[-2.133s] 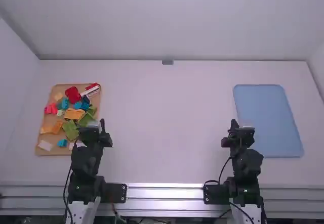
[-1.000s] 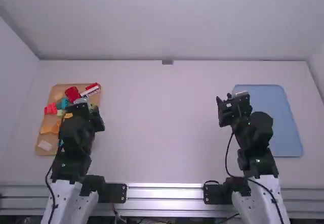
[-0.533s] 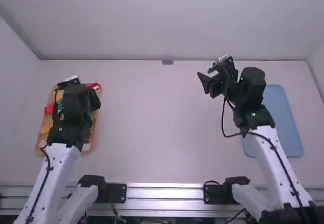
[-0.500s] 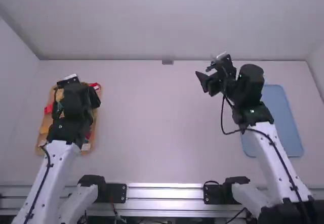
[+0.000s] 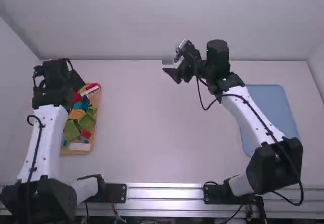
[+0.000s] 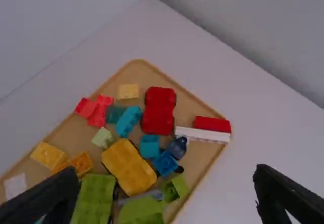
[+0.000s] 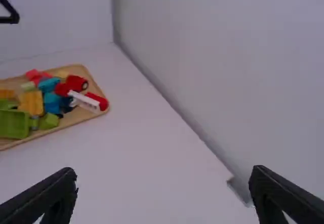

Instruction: Assemble lego blocks to make yellow taxi

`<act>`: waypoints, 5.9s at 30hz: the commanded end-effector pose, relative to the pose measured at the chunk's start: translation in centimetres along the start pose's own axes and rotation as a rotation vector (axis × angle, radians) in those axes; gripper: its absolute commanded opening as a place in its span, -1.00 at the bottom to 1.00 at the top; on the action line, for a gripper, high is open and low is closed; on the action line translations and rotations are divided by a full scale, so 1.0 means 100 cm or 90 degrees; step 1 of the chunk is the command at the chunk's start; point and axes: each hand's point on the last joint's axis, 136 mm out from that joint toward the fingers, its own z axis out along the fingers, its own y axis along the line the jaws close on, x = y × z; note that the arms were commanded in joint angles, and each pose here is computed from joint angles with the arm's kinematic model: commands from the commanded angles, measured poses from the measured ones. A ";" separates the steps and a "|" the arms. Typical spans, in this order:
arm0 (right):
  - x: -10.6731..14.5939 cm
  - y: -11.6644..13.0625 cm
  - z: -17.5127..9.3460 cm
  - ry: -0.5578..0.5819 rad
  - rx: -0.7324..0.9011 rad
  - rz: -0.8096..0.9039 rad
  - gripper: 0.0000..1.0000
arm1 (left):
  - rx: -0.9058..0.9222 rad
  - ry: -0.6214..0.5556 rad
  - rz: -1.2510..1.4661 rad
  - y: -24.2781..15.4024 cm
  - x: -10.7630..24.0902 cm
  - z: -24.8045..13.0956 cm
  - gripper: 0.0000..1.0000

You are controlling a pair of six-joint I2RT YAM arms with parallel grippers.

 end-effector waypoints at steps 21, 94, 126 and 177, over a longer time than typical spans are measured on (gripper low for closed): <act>-0.011 0.003 0.029 -0.024 -0.074 -0.021 0.98 | -0.028 0.157 -0.069 0.057 0.005 0.045 0.98; -0.008 0.003 0.029 -0.018 -0.074 -0.013 0.97 | -0.253 0.443 -0.320 0.051 0.188 0.168 0.42; -0.007 0.002 0.029 -0.016 -0.072 -0.013 0.97 | -0.253 0.399 -0.360 0.084 0.166 0.184 0.49; 0.000 0.005 0.028 0.001 -0.080 0.001 0.98 | -0.227 0.328 -0.274 0.087 0.123 0.179 -0.10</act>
